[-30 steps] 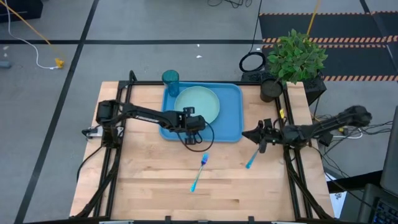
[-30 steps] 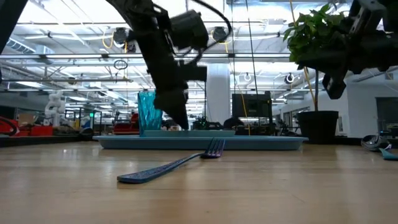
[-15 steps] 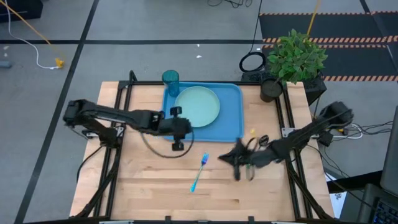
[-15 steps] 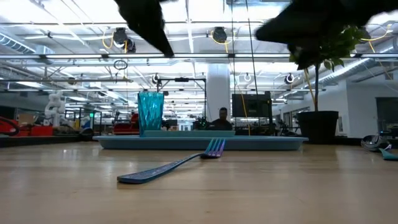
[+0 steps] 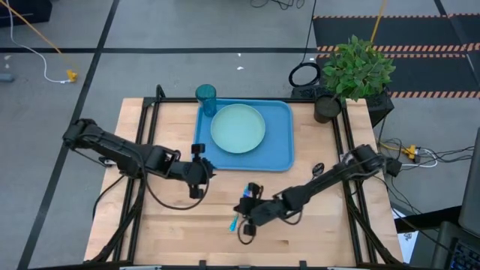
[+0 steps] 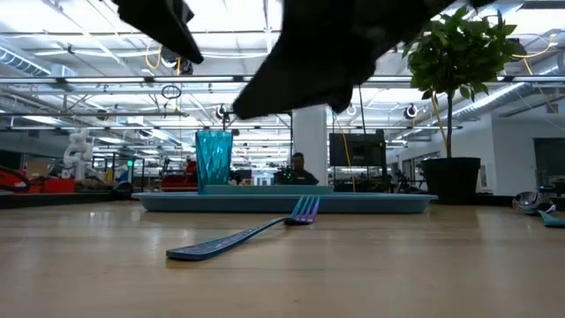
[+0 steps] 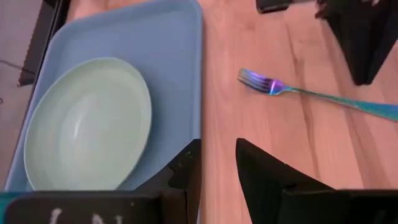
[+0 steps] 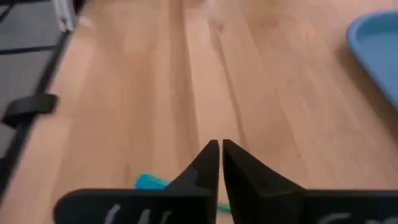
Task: Pick and place plate/cup/fork/spoon on tray
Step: Put the fork on the right side of the plate on the blue tray
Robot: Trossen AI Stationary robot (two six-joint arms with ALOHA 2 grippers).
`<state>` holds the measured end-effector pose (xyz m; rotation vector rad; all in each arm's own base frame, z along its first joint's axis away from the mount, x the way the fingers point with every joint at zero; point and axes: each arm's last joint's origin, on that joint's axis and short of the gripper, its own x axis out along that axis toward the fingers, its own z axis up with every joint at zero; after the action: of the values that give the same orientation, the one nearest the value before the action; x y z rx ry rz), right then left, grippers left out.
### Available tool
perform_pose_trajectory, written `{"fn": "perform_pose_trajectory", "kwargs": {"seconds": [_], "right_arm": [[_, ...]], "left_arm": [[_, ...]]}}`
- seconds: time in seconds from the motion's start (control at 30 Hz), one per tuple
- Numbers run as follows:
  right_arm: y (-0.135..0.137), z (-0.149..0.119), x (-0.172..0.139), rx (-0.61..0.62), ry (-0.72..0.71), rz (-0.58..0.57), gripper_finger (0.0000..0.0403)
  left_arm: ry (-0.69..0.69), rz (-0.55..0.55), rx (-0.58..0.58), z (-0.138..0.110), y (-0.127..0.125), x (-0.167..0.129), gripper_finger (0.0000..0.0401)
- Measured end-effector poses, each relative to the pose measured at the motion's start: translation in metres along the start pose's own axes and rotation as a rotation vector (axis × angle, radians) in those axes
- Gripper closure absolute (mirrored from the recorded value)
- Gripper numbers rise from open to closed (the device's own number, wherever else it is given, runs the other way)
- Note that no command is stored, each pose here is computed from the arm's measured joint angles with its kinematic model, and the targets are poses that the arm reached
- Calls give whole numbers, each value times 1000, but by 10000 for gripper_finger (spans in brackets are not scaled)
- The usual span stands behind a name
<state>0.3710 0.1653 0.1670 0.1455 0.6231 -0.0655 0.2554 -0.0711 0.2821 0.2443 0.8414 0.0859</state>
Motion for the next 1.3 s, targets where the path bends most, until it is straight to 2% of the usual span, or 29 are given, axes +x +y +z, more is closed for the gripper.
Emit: {"fn": "perform_pose_trajectory", "kwargs": {"seconds": [0.13,0.23,0.37,0.63,0.97,1.07,1.2,1.3], "right_arm": [[-7,-13,21,63,46,-31,355],[-9,-18,28,160,51,-44,331],[-9,-27,35,208,71,-58,313],[-2,-39,30,171,143,-73,310],[8,-38,-14,16,298,-111,310],[9,-35,-30,82,291,-173,310],[10,-25,-38,355,132,-269,309],[13,-24,-31,493,63,-256,302]], "left_arm": [[-6,-8,-23,-2,-4,-2,300],[-10,-18,-28,-2,-8,-3,300],[-16,-33,-14,-2,-13,-5,300],[-29,-43,8,-3,-21,-9,300],[-39,-59,12,-3,-28,-12,300],[-40,-63,14,-3,-29,-13,300],[-42,-57,14,-3,-30,-13,300],[-45,-57,13,-3,-30,-13,300]]}}
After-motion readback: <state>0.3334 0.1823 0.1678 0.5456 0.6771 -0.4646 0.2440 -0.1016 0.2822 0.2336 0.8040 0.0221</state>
